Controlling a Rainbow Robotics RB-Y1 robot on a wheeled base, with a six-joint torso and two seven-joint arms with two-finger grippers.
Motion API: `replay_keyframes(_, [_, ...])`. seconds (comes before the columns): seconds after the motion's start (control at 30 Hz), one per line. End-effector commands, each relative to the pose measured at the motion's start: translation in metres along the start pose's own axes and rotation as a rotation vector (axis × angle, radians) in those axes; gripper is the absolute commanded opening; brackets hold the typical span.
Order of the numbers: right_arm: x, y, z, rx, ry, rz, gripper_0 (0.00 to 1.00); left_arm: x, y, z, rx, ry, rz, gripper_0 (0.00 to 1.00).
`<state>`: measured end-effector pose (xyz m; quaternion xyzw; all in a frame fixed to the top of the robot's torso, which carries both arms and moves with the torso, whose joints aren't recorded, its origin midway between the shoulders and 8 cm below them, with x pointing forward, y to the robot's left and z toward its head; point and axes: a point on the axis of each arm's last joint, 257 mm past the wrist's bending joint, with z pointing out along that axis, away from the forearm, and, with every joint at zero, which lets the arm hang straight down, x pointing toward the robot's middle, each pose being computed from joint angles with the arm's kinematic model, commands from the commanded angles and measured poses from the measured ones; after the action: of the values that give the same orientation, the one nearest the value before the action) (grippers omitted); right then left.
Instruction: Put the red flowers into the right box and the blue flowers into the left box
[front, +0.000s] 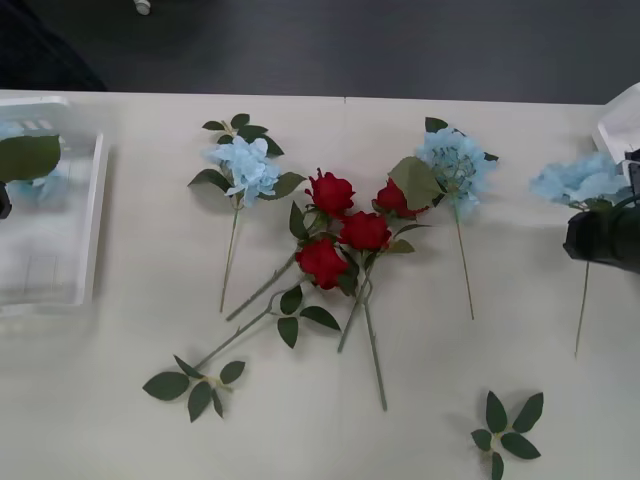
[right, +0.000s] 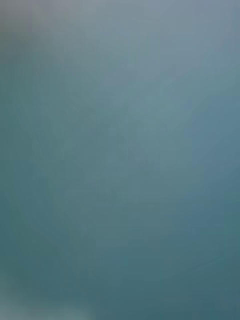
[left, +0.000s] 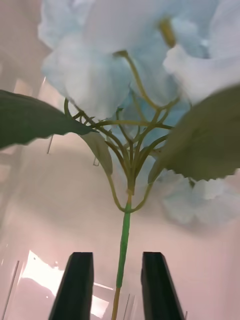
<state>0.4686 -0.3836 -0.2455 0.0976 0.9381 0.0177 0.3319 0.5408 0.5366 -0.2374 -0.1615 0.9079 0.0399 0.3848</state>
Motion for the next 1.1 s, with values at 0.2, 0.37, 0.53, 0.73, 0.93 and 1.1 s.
replay_keyframes(0.2, [-0.076,0.044,-0.045,-0.221,-0.258,0.003,0.00,-0.043,-0.016,-0.048,0.060,-0.025,0.082,1.00])
replay_keyframes(0.37, [-0.099,0.078,-0.064,-0.357,-0.341,-0.016,0.00,-0.046,-0.044,-0.089,0.181,0.008,0.073,1.00])
replay_keyframes(0.53, [-0.111,0.115,-0.079,-0.457,-0.398,-0.110,0.00,-0.037,-0.077,-0.118,0.357,-0.013,0.071,1.00])
replay_keyframes(0.73, [-0.115,0.166,-0.105,-0.612,-0.462,-0.186,0.00,-0.013,-0.118,-0.141,0.547,-0.049,0.190,1.00])
replay_keyframes(0.93, [-0.115,0.210,-0.142,-0.698,-0.518,-0.291,0.00,0.011,-0.158,-0.161,0.730,-0.170,0.341,1.00])
replay_keyframes(1.1, [-0.103,0.253,-0.179,-0.771,-0.574,-0.412,0.00,0.039,-0.188,-0.172,0.854,-0.280,0.502,1.00])
